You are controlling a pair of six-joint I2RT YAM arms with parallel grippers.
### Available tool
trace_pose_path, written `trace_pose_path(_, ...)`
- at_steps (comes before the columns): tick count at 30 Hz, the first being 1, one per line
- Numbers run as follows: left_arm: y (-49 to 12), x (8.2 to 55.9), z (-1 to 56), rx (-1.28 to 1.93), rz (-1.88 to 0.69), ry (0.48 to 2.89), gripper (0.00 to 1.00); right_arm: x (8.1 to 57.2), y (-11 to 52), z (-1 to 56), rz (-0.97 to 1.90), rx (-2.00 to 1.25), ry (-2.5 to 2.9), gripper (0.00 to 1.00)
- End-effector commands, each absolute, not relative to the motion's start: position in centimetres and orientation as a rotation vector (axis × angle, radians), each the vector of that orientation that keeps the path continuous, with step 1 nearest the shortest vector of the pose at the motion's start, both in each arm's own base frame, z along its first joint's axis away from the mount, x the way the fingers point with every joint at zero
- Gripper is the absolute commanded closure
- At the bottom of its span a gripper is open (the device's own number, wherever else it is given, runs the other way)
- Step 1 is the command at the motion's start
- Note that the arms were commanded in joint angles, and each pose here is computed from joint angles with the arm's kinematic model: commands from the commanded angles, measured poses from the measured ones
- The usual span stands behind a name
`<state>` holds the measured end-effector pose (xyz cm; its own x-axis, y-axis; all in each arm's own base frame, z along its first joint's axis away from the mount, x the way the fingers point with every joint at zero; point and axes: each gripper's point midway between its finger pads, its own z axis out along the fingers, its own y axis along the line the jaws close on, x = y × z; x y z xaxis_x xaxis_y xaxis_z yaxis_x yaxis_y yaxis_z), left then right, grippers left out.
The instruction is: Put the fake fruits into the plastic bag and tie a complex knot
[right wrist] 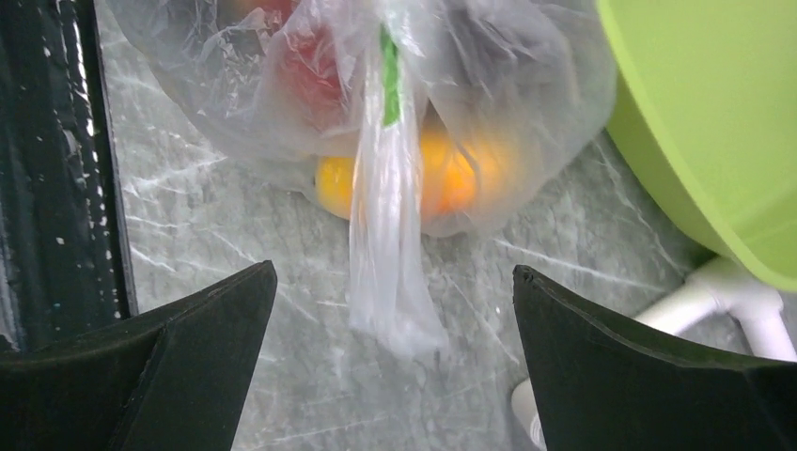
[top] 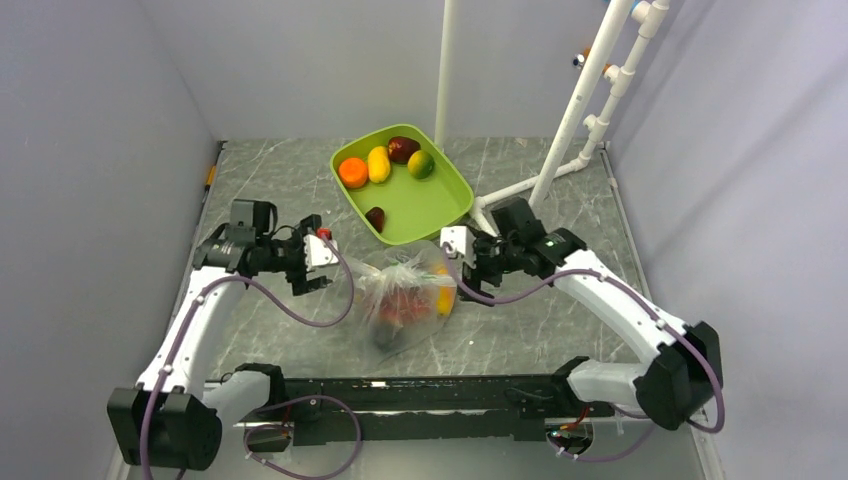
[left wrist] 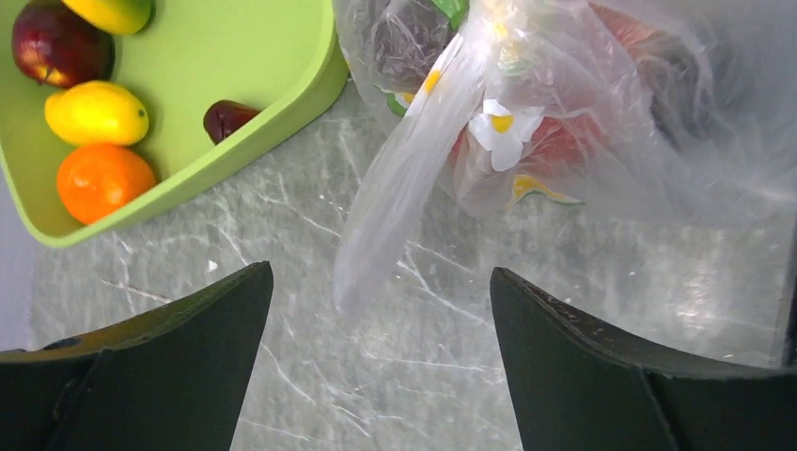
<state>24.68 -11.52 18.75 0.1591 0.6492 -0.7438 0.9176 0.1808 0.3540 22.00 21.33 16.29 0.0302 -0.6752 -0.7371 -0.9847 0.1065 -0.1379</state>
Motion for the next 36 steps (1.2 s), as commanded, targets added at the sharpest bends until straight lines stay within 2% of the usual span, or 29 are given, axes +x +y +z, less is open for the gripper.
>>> trace_pose_path(1, -12.7, 26.7, 18.6, 1.727, -0.211, 1.369, 0.14, 23.5, 23.0, 15.2, 0.440, -1.766, 1.589, 0.00)
trace_pose_path(5, -14.3, 28.0, 16.5, 1.765, -0.143, 1.371, 0.35, 23.6, 23.7, 12.4, 0.342, -1.856, 1.541, 0.07)
trace_pose_path(8, -14.6, 28.9, 14.2, 1.785, -0.093, 1.417, 0.43, 24.2, 23.8, 10.9, 0.270, -1.877, 1.532, 0.23)
trace_pose_path(10, -14.1, 29.4, 13.3, 1.763, -0.045, 1.445, 0.51, 24.6, 23.6, 10.5, 0.228, -1.869, 1.539, 0.38)
trace_pose_path(11, -13.9, 29.5, 12.9, 1.749, -0.031, 1.463, 0.54, 24.6, 23.4, 10.2, 0.216, -1.872, 1.540, 0.48)
trace_pose_path(12, -13.7, 29.4, 12.5, 1.742, -0.028, 1.481, 0.58, 24.5, 23.2, 10.0, 0.211, -1.873, 1.537, 0.62)
trace_pose_path(14, -13.5, 28.9, 12.0, 1.722, -0.048, 1.521, 0.78, 24.6, 23.0, 10.0, 0.190, -1.852, 1.529, 0.92)
trace_pose_path(15, -13.4, 28.8, 12.0, 1.692, -0.053, 1.548, 0.95, 24.6, 22.6, 9.9, 0.175, -1.838, 1.543, 1.00)
trace_pose_path(16, -13.1, 28.7, 12.1, 1.642, -0.059, 1.594, 1.00, 24.5, 22.3, 9.7, 0.166, -1.830, 1.559, 1.00)
trace_pose_path(21, -10.6, 27.9, 14.1, 1.425, -0.140, 1.744, 1.00, 23.7, 19.7, 10.3, 0.097, -1.773, 1.625, 1.00)
trace_pose_path(27, -6.5, 27.4, 15.3, 1.363, -0.104, 1.781, 1.00, 22.1, 15.2, 10.0, 0.043, -1.780, 1.716, 1.00)
trace_pose_path(33, -6.2, 27.5, 11.1, 1.410, -0.120, 1.838, 1.00, 21.5, 14.0, 5.3, 0.039, -1.826, 1.781, 1.00)
trace_pose_path(36, -5.9, 27.2, 9.9, 1.451, -0.105, 1.862, 1.00, 21.9, 14.5, 5.8, 0.052, -1.808, 1.785, 1.00)
